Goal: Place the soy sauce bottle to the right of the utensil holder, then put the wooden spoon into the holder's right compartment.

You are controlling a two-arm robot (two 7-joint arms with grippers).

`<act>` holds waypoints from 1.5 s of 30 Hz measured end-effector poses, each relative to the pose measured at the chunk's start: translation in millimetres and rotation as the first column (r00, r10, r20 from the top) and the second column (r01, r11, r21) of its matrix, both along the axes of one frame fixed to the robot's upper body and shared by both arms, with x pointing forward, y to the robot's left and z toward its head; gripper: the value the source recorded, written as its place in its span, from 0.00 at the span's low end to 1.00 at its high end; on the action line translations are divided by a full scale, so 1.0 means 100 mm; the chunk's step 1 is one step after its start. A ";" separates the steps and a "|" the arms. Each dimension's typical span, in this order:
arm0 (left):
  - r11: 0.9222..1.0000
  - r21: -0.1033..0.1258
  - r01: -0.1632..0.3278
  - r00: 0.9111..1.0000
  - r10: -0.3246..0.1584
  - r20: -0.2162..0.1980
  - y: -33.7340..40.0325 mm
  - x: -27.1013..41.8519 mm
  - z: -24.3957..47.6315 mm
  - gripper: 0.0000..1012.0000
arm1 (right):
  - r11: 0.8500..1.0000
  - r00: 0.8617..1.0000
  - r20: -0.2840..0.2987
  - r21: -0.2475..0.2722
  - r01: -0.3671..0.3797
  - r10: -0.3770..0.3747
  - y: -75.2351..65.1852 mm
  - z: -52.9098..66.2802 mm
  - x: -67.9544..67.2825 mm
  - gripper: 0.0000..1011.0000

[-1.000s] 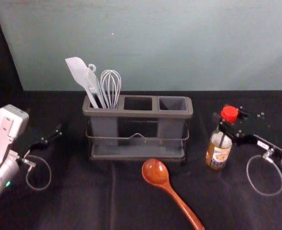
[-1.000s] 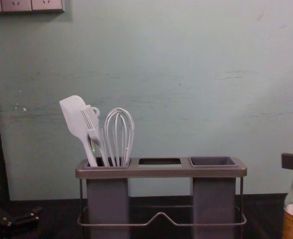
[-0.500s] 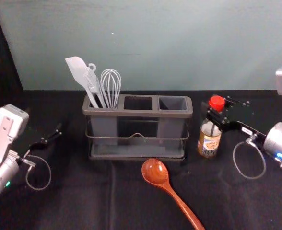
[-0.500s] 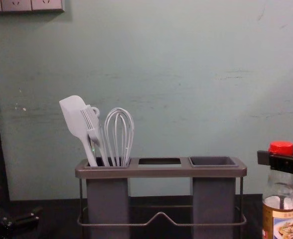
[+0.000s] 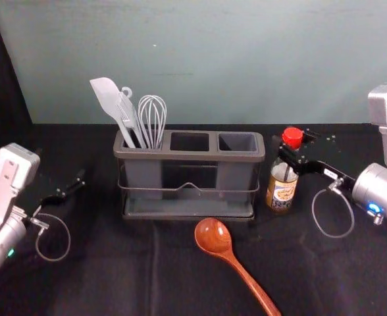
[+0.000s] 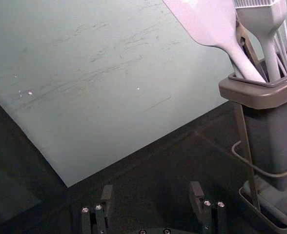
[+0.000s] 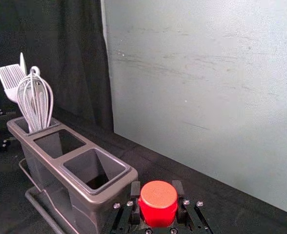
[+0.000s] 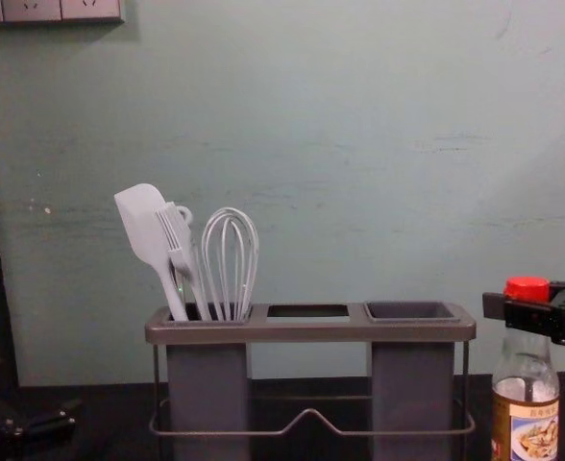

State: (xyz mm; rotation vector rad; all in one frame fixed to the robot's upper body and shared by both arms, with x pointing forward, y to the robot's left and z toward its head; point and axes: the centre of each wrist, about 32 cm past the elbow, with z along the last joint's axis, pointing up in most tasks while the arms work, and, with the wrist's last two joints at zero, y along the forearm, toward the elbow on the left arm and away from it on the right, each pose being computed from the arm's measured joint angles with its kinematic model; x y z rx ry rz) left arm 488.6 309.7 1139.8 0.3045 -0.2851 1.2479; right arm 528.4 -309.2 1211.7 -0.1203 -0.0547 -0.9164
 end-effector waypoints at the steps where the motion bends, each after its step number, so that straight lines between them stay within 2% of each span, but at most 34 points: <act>1: 1.000 0.000 0.000 1.000 0.000 0.000 0.000 0.000 0.000 1.00 | 1.000 1.000 0.001 0.000 0.000 0.000 0.00 0.00 0.01 0.38; 45: 1.000 0.000 0.000 1.000 0.000 0.000 0.000 0.000 0.000 1.00 | 1.000 1.000 -0.019 -0.021 0.010 -0.010 0.00 -0.06 0.00 0.38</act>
